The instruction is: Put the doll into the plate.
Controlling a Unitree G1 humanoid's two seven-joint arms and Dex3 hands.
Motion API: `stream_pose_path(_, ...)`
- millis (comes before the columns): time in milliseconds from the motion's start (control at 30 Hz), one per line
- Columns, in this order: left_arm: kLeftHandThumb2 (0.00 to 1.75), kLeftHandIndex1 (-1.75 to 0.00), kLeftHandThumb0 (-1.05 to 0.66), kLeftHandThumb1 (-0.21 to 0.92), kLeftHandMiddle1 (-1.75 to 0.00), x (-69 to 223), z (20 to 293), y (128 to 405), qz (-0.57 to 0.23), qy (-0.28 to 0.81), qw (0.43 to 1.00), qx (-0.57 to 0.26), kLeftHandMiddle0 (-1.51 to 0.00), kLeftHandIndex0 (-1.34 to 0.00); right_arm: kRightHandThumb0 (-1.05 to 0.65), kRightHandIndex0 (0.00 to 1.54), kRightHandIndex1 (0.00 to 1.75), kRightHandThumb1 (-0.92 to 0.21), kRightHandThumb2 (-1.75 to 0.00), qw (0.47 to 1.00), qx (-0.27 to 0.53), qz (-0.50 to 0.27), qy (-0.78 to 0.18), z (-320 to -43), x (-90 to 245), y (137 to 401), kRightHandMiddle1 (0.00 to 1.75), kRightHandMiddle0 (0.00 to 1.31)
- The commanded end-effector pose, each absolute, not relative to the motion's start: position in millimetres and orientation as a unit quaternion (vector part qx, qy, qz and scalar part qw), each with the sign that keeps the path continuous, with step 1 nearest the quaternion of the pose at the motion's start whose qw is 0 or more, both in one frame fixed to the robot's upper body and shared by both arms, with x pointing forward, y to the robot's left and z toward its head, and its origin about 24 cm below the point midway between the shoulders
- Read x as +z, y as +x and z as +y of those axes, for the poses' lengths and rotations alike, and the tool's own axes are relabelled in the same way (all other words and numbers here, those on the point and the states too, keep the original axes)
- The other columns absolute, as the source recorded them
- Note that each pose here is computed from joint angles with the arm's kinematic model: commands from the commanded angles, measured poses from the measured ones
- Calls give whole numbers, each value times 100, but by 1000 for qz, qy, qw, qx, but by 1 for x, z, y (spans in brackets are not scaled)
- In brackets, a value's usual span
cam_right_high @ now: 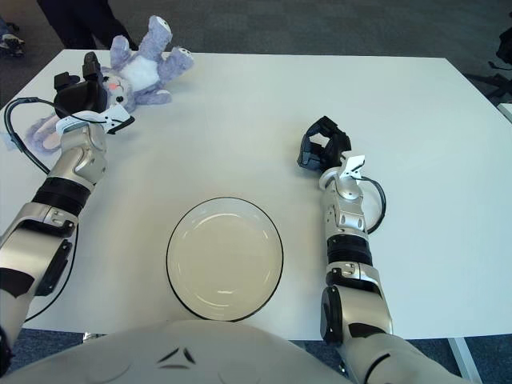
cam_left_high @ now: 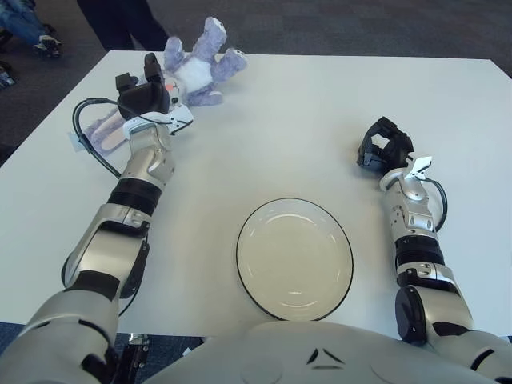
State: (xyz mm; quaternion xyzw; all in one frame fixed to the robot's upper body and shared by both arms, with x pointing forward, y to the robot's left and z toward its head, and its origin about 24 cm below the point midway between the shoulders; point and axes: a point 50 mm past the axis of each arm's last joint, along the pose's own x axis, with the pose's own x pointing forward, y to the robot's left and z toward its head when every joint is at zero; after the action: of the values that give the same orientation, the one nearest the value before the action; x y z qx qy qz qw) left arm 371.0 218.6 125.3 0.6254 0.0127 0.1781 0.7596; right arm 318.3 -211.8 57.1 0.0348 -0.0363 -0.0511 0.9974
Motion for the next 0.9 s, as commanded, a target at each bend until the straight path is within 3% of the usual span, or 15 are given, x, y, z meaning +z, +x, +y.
stream_pose_path(0, 79, 0, -70, 39, -62, 132, 216, 377, 6, 627, 756, 187, 0, 0, -51, 130, 175, -24, -141, 998, -48, -22, 35, -213, 52, 317, 175, 68)
stream_pose_path(867, 71, 0, -76, 48, -49, 119, 218, 393, 57, 662, 724, 188, 0, 0, -50, 129, 175, -28, -137, 998, -42, -12, 43, -213, 51, 316, 175, 65)
